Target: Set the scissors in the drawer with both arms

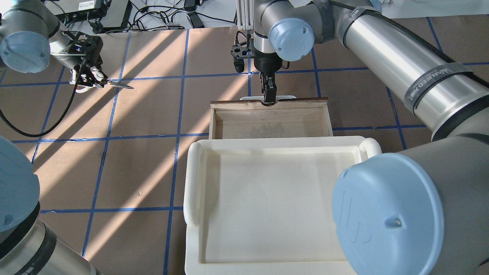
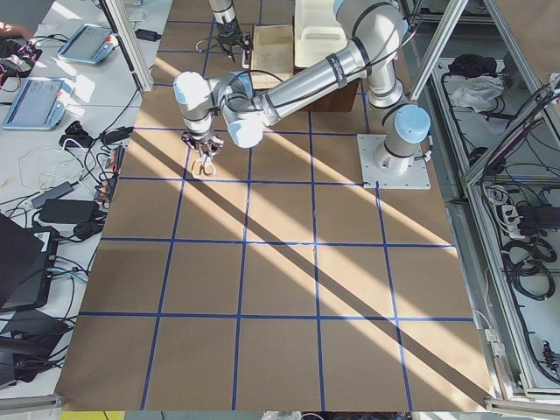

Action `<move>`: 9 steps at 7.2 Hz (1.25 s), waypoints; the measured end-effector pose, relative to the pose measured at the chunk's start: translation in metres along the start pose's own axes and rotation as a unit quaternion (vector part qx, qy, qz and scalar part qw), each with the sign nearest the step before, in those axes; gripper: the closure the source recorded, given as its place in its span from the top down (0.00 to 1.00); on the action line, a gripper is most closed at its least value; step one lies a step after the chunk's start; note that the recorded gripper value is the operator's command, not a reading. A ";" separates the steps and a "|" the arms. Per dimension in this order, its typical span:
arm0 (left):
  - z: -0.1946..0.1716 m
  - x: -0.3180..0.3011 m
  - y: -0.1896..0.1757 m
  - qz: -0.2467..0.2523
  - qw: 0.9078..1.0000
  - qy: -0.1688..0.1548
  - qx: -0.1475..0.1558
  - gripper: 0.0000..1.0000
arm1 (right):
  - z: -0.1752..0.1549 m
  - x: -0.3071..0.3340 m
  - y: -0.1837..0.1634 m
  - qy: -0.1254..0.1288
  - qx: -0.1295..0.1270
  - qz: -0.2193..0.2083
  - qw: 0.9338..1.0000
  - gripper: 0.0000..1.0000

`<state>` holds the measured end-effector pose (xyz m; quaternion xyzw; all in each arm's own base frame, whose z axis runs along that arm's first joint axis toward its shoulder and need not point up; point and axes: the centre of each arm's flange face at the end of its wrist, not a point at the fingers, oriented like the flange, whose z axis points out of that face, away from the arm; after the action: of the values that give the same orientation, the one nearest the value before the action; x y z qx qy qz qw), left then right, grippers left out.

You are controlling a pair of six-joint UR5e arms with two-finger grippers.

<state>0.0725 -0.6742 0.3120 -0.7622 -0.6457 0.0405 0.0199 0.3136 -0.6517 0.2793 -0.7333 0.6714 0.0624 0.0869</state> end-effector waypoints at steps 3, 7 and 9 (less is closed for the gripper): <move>-0.032 0.007 -0.093 -0.043 0.999 0.018 0.027 0.00 | 0.000 0.005 0.000 0.004 0.001 -0.002 1.000 0.59; -0.061 0.028 -0.234 -0.099 0.994 0.039 0.026 0.00 | -0.002 0.006 0.000 0.009 0.002 -0.009 1.000 0.99; -0.067 0.042 -0.283 -0.105 0.993 0.046 0.023 0.00 | -0.016 0.001 0.000 0.020 0.007 0.001 1.000 1.00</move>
<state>-0.1928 -0.5850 0.4002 -0.6902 -0.7198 0.0177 0.0714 0.3137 -0.6561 0.2950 -0.7330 0.6744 0.0428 0.0786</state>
